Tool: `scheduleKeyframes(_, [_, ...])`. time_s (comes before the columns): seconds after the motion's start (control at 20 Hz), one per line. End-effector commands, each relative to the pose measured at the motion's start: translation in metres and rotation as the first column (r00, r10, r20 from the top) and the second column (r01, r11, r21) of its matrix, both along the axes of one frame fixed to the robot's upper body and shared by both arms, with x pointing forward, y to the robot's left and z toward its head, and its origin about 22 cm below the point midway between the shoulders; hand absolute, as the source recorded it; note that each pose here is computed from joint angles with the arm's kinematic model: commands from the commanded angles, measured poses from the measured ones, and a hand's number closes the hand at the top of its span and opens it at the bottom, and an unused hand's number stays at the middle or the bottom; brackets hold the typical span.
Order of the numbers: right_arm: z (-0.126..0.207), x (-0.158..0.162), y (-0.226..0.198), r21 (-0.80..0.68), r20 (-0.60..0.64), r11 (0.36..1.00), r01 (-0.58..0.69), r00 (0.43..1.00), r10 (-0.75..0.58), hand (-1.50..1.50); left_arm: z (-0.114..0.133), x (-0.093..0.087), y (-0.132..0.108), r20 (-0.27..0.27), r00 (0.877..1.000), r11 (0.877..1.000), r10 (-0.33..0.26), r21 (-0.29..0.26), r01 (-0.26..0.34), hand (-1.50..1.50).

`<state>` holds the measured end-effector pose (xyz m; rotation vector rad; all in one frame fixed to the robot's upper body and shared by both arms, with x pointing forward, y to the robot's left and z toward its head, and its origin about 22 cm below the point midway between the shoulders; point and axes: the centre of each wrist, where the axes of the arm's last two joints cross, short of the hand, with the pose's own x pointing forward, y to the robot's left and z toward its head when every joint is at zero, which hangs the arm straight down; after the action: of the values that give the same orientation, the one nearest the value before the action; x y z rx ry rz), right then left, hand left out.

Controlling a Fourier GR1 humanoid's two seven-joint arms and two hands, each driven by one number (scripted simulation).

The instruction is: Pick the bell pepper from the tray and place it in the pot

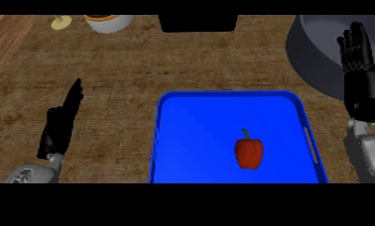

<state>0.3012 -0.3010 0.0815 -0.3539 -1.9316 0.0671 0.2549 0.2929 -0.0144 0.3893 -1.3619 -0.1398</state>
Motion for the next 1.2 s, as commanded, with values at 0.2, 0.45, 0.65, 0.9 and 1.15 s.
scheduleKeyframes(0.2, [-0.003, 0.005, -0.018, -0.023, -0.085, 0.982, -0.190, 0.979, 0.187, 1.50, 0.082, 0.034, -0.012, 0.264, 0.964, 0.989, 0.019, -0.146, 0.021, 0.00])
scheduleKeyframes(0.45, [-0.076, -0.022, -0.029, -0.287, -0.123, 0.953, -0.097, 0.990, 0.064, -1.50, 0.097, 0.040, -0.014, 0.250, 0.968, 0.971, 0.013, -0.233, 0.047, 0.00])
scheduleKeyframes(0.65, [-0.057, -0.015, -0.030, -0.250, 0.033, 0.950, -0.184, 0.980, 0.198, -1.50, 0.093, 0.031, -0.007, 0.256, 0.966, 0.974, 0.022, -0.225, 0.038, 0.00])
scheduleKeyframes(0.9, [-0.019, -0.053, -0.032, -0.326, -0.029, 0.900, -0.289, 0.955, 0.296, -1.50, 0.097, 0.024, -0.004, 0.255, 0.967, 0.973, 0.026, -0.227, 0.034, 0.00])
scheduleKeyframes(1.15, [0.033, -0.049, -0.030, -0.459, -0.324, 0.760, -0.460, 0.883, 0.339, -1.50, 0.101, 0.023, -0.012, 0.248, 0.968, 0.970, 0.029, -0.243, 0.033, 0.00])
